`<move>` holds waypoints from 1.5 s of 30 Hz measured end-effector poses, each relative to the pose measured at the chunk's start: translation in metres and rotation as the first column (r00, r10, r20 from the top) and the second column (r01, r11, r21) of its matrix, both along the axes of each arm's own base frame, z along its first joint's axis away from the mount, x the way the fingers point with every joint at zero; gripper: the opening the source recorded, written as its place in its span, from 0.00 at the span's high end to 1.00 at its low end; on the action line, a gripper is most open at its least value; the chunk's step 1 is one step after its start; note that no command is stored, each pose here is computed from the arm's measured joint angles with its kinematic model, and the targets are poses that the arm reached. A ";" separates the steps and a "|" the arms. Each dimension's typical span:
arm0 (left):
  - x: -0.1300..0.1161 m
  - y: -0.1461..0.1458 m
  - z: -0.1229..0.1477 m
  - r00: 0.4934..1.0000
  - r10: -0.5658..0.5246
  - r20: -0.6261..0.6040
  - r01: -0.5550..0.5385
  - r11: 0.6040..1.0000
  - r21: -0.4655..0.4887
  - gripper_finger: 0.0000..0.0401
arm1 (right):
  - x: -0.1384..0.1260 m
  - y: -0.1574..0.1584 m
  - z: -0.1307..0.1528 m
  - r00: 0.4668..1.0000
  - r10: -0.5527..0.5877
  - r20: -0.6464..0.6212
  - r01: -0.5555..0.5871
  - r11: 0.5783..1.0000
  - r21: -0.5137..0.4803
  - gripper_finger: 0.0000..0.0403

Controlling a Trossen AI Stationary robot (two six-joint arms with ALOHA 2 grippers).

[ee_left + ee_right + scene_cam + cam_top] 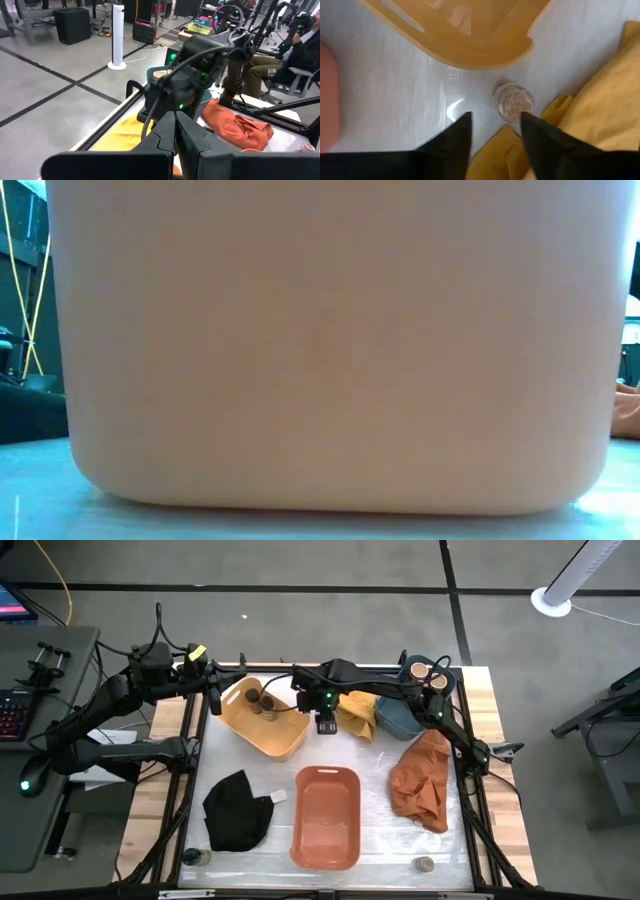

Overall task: Sort spices by type
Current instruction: Put the top brown seasoning bottle into the orange bin

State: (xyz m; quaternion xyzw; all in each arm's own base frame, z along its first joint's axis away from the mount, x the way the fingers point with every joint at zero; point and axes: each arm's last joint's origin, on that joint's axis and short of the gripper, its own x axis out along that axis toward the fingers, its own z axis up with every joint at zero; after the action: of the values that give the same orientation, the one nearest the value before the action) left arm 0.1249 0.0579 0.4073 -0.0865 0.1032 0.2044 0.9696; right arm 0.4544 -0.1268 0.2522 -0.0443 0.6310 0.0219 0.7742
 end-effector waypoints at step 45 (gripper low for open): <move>0.003 0.001 0.002 1.000 -0.003 0.012 0.003 1.000 0.027 1.00 | -0.076 0.037 0.129 0.968 -0.181 0.175 0.143 0.968 0.206 0.55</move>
State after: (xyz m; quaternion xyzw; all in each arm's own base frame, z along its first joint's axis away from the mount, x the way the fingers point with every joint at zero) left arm 0.1276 0.0591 0.4092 -0.0747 0.0948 0.2038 0.9716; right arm 0.3784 -0.0900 0.3810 0.0804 0.5498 0.0146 0.8313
